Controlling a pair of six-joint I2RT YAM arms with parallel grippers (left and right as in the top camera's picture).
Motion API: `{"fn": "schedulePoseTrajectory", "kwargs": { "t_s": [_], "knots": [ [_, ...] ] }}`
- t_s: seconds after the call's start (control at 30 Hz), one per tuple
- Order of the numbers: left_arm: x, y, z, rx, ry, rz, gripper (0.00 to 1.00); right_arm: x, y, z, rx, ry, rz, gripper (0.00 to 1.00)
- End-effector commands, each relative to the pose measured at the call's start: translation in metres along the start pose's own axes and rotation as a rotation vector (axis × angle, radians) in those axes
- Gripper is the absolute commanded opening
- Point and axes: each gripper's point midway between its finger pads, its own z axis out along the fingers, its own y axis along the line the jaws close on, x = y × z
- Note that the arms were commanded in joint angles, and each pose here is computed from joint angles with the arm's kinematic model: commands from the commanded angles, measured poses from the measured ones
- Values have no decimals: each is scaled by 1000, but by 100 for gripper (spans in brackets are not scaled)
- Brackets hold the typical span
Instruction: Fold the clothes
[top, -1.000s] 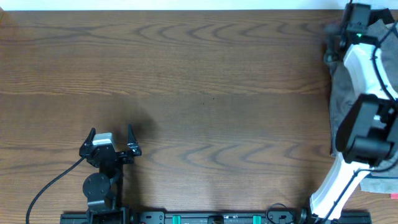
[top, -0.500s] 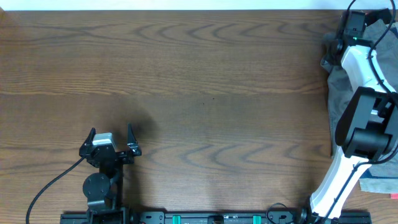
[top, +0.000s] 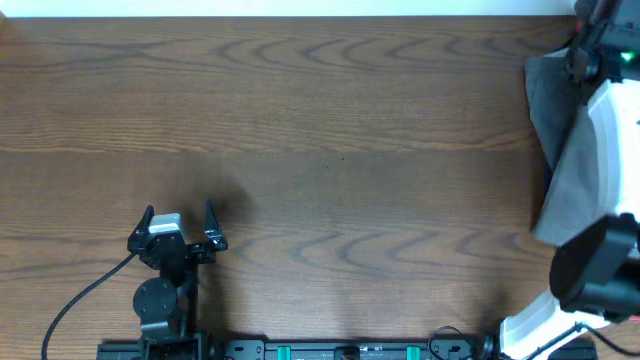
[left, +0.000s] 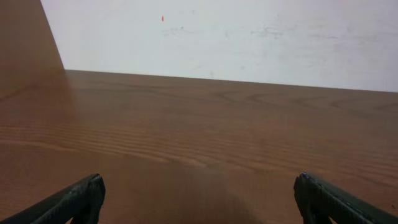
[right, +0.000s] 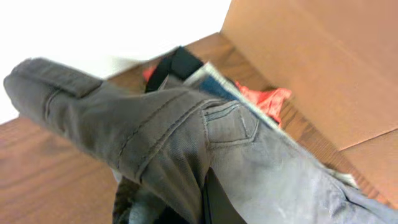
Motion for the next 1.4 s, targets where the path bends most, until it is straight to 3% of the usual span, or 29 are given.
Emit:
{"fn": "schedulePoseTrajectory", "kwargs": {
  "t_s": [0.0, 0.4, 0.77, 0.83, 0.93, 1.0, 1.13, 1.37],
  "knots": [
    [16, 1, 1, 1, 48, 3, 97, -15, -6, -18, 2, -40, 42, 1],
    [16, 1, 1, 1, 48, 3, 98, 6, 1, 1, 7, 19, 10, 1],
    [16, 1, 1, 1, 48, 3, 98, 98, 49, 89, -51, 223, -140, 2],
    [16, 1, 1, 1, 48, 3, 97, 116, 55, 102, -62, 259, -166, 12],
    [16, 1, 1, 1, 48, 3, 98, 141, 60, 118, -55, 306, -188, 39],
    [16, 1, 1, 1, 48, 3, 98, 152, 64, 124, -70, 325, -222, 52],
    [16, 1, 1, 1, 48, 3, 97, 173, 81, 132, -175, 361, -330, 68],
    [16, 1, 1, 1, 48, 4, 98, 193, 87, 137, -216, 403, -395, 81]
  ]
}}
